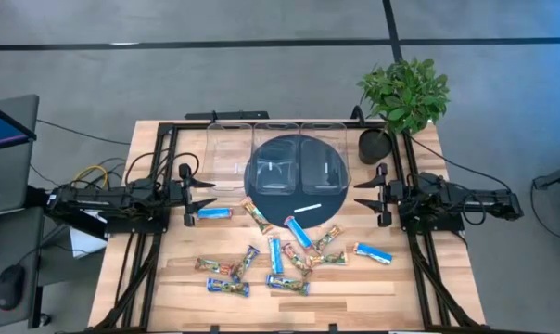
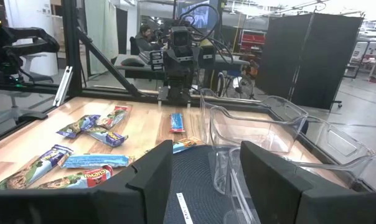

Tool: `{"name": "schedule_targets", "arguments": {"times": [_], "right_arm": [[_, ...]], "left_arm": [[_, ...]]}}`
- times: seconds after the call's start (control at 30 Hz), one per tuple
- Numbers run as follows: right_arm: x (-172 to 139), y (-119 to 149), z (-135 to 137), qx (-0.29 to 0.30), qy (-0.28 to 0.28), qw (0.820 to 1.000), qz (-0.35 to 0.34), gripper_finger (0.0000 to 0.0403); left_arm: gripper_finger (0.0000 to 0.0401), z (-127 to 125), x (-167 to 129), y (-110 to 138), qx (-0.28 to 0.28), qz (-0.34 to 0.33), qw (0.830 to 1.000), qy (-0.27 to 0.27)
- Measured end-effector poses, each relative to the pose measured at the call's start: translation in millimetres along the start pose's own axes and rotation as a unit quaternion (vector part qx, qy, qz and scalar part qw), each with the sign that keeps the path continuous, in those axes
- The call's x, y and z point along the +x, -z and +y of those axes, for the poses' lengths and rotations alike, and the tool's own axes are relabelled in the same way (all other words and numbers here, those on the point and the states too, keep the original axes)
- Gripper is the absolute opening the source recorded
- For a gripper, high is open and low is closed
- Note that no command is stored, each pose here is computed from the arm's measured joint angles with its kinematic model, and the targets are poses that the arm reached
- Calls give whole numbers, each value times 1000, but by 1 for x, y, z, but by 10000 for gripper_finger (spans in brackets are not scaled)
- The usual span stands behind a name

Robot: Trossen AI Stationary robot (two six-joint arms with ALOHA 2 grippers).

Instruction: Pick and place Granola Bars by type

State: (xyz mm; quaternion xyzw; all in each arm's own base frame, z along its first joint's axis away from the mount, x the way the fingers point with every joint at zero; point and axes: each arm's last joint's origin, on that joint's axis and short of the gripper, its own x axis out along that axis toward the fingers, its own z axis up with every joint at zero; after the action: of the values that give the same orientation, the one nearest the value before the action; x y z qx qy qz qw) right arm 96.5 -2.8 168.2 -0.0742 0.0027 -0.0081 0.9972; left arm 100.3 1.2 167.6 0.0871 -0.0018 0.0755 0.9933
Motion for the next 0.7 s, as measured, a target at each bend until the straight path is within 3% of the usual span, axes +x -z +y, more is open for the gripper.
{"name": "schedule_targets", "arguments": {"times": [0.7], "right_arm": [[0, 0, 0, 0, 0, 1000, 0, 182]], "left_arm": [[190, 0, 0, 0, 1, 0, 1000, 0]]}}
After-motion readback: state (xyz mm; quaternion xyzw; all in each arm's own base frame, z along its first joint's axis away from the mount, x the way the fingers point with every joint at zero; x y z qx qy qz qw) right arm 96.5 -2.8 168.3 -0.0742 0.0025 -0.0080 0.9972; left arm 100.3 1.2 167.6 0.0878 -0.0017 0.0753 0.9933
